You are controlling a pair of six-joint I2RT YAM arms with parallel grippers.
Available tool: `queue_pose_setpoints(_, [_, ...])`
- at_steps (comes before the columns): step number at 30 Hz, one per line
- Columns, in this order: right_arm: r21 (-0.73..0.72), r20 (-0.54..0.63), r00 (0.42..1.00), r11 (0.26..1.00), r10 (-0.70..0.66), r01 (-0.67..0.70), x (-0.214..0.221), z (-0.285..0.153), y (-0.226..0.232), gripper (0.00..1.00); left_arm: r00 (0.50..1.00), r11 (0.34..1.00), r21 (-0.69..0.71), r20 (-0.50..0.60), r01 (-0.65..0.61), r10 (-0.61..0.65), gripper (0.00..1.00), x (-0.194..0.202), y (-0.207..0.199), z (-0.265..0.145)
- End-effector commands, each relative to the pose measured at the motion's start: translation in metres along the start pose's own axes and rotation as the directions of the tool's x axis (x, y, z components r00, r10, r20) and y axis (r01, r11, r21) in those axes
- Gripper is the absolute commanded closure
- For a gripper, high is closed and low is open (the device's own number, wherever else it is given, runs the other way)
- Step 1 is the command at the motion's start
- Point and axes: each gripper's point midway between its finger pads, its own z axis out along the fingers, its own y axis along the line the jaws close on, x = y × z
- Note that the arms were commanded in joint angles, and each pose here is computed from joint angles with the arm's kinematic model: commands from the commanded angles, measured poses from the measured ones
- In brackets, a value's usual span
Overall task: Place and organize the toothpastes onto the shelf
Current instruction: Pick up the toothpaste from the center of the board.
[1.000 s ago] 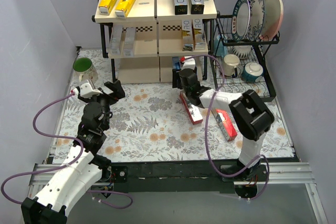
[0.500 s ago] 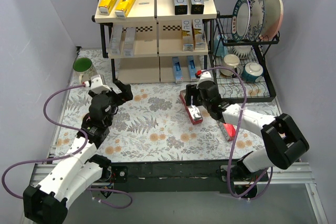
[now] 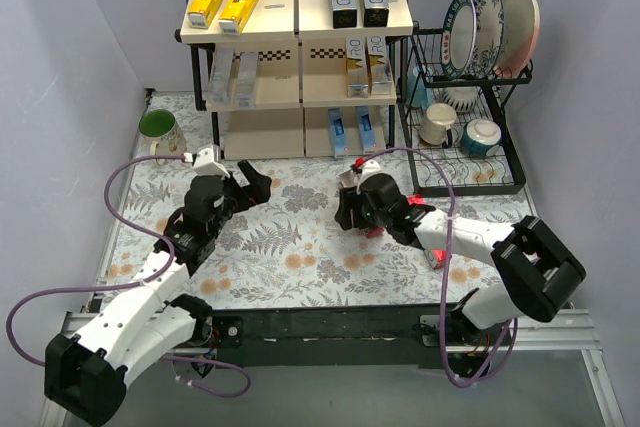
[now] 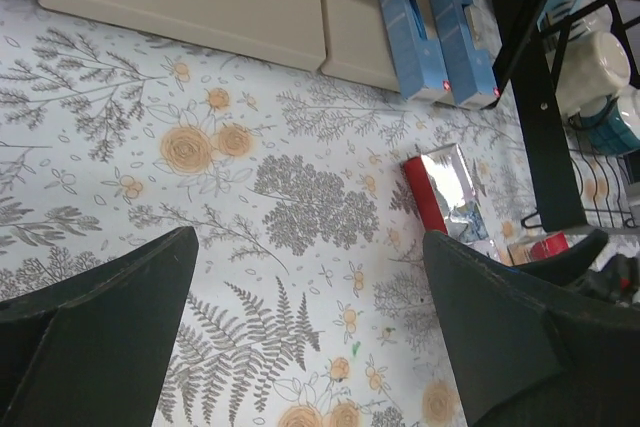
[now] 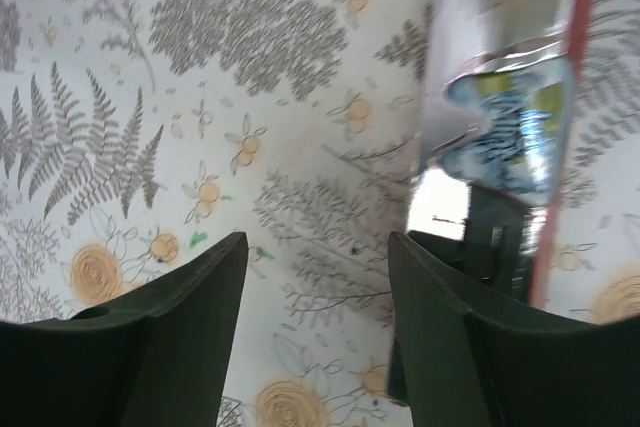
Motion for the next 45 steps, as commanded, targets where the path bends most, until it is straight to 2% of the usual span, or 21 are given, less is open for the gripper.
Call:
queue_pose_setpoints(1, [-0.052, -0.092, 0.996, 0.999, 0.005, -0.01, 0.028, 0.007, 0.035, 0.36, 0.999, 0.998, 0.043, -0.041, 0.036, -0.034, 0.06, 0.004, -0.018, -0.007])
queue_pose_setpoints(7, [-0.163, -0.065, 0.998, 0.987, -0.012, 0.001, 0.016, 0.007, 0.082, 0.34, 0.99, 0.996, 0.053, -0.127, 0.069, -0.062, 0.06, 0.032, -0.03, -0.008])
queue_pose_setpoints(11, [-0.173, -0.003, 1.0, 0.985, -0.026, 0.025, -0.004, -0.003, 0.09, 0.32, 0.98, 0.994, 0.067, -0.183, 0.091, -0.077, 0.05, 0.052, -0.043, -0.009])
queue_pose_setpoints(14, [-0.036, 0.061, 0.996, 0.997, -0.068, 0.07, -0.024, -0.013, 0.061, 0.27, 0.972, 0.991, 0.067, -0.211, 0.12, -0.103, 0.04, 0.062, -0.057, -0.009])
queue_pose_setpoints(17, [0.129, 0.088, 0.993, 0.99, -0.075, 0.064, -0.037, -0.025, 0.015, 0.24, 0.964, 0.99, 0.048, -0.238, 0.131, -0.116, 0.02, 0.075, -0.073, -0.003])
queue_pose_setpoints(18, [0.197, 0.137, 0.988, 0.98, -0.065, 0.038, -0.052, -0.034, -0.005, 0.23, 0.962, 0.992, 0.036, -0.249, 0.123, -0.11, 0.02, 0.08, -0.079, 0.003])
queue_pose_setpoints(19, [0.251, 0.114, 0.991, 0.967, -0.071, 0.04, -0.046, -0.04, -0.022, 0.23, 0.962, 0.992, 0.037, -0.251, 0.121, -0.108, 0.02, 0.083, -0.086, 0.004])
queue_pose_setpoints(21, [0.336, 0.155, 0.986, 0.942, -0.061, 0.005, -0.054, -0.057, -0.053, 0.2, 0.96, 0.995, 0.019, -0.266, 0.093, -0.085, 0.02, 0.097, -0.097, 0.012])
queue_pose_setpoints(27, [0.527, 0.27, 0.958, 0.847, -0.093, -0.066, -0.069, -0.111, -0.108, 0.14, 0.965, 0.997, -0.026, -0.25, 0.079, -0.083, 0.02, 0.116, -0.142, 0.031])
queue_pose_setpoints(31, [0.557, 0.35, 0.93, 0.823, -0.107, -0.115, -0.075, -0.136, -0.118, 0.11, 0.965, 0.992, -0.119, -0.255, 0.03, -0.059, 0.02, 0.141, -0.153, 0.049])
queue_pose_setpoints(36, [0.546, 0.437, 0.893, 0.82, -0.107, -0.169, -0.08, -0.155, -0.122, 0.06, 0.953, 0.984, -0.168, -0.302, -0.059, 0.006, 0.02, 0.18, -0.172, 0.071])
queue_pose_setpoints(42, [0.549, 0.477, 0.87, 0.815, -0.121, -0.188, -0.078, -0.166, -0.128, 0.05, 0.945, 0.974, -0.177, -0.317, -0.143, 0.081, 0.02, 0.21, -0.188, 0.091])
queue_pose_setpoints(45, [0.552, 0.482, 0.868, 0.811, -0.122, -0.193, -0.075, -0.168, -0.13, 0.05, 0.934, 0.959, -0.202, -0.336, -0.197, 0.121, 0.02, 0.223, -0.181, 0.098])
